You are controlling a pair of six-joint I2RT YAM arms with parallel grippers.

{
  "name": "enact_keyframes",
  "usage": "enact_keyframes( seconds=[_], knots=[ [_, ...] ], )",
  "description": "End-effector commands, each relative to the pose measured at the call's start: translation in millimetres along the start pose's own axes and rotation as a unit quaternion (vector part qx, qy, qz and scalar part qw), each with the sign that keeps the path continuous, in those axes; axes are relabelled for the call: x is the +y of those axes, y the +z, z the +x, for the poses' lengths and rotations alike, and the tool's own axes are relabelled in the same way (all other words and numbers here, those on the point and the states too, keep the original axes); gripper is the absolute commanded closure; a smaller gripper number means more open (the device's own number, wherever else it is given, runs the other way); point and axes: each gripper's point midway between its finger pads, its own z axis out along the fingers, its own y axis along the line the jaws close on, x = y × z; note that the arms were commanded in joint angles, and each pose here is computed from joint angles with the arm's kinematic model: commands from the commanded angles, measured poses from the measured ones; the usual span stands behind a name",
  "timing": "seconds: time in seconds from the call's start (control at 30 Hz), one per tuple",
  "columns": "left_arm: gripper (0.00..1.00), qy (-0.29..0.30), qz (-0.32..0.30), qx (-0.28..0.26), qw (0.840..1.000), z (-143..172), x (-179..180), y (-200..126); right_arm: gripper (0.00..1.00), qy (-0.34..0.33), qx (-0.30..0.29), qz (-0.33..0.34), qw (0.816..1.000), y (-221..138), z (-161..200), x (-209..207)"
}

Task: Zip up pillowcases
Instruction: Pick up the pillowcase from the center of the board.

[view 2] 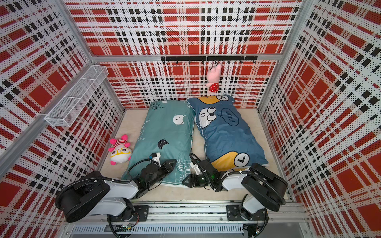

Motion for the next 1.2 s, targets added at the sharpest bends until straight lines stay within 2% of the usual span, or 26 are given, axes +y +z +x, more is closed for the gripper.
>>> enact_keyframes(
  seconds=[0.0,0.23,0.43,0.63,0.83,0.93,1.17],
  knots=[
    [0.55,-0.002,0.025,-0.005,1.000,-2.0,-15.7,1.9,0.48,0.010,-0.012,0.002,1.000,-1.2,2.8,2.1],
    [0.55,0.000,0.025,0.005,1.000,8.1,-16.5,0.4,0.59,0.011,-0.022,0.003,1.000,-3.5,1.6,2.6],
    [0.53,0.004,0.028,0.005,1.000,11.4,-22.1,-3.5,0.80,0.014,-0.025,0.002,1.000,-2.5,2.7,2.2],
    [0.52,0.045,0.001,0.019,0.999,15.5,-25.1,-8.6,0.92,0.020,-0.030,0.000,0.999,-6.0,1.0,5.8],
    [0.51,0.079,0.000,0.100,0.992,49.0,-30.3,-22.7,0.98,0.031,-0.035,-0.004,0.999,-11.9,-4.8,16.0],
    [0.51,0.071,0.005,0.140,0.988,65.4,-30.8,-30.0,0.99,0.043,-0.042,-0.019,0.998,-15.9,-9.9,22.4],
    [0.51,0.061,0.025,0.167,0.984,78.7,-38.2,-36.2,1.00,0.067,-0.052,-0.055,0.995,-22.4,-17.4,28.0]
  ],
)
